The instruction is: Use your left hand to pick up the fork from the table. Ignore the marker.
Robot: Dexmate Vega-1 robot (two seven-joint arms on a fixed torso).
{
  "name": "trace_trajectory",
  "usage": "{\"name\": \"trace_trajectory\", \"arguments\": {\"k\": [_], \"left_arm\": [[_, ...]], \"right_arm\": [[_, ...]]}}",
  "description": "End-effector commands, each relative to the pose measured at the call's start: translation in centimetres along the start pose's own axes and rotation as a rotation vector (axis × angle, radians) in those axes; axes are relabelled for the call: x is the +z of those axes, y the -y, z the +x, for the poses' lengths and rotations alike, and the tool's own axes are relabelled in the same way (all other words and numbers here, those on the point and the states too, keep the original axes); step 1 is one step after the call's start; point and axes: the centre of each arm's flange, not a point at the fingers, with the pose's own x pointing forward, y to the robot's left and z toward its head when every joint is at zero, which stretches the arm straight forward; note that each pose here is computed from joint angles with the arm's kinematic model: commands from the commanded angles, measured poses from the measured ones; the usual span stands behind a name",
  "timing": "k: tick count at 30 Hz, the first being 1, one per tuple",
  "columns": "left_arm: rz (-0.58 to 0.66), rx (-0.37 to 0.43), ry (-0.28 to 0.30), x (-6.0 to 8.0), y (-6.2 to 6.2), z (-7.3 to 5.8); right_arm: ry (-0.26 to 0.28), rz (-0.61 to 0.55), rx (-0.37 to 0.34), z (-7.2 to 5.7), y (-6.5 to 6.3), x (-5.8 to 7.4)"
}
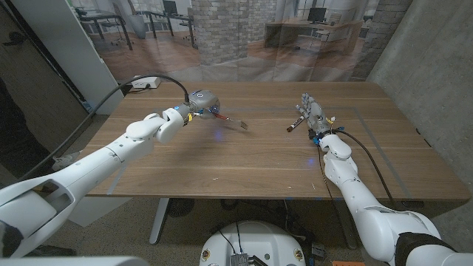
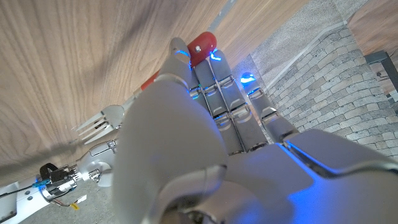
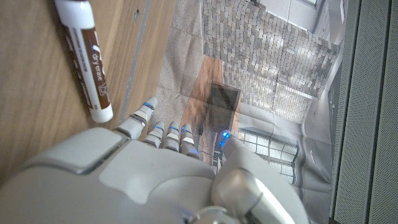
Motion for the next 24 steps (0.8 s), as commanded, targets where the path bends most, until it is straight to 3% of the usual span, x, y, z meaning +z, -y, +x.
{"name": "trace_trajectory", "arguments": {"k": [1,24], "left_arm": [[-0.009,0.048,-0.018,-0.5,-0.9,0.0],[-0.036,0.14,-0.05,-0.7,-2.1,-0.3]], "right_arm": [[0.004,-0.007,0.003,0.1,-0.3,0.2],[0.009,-0.016,0.007,0.0,-0.4,0.5]]}}
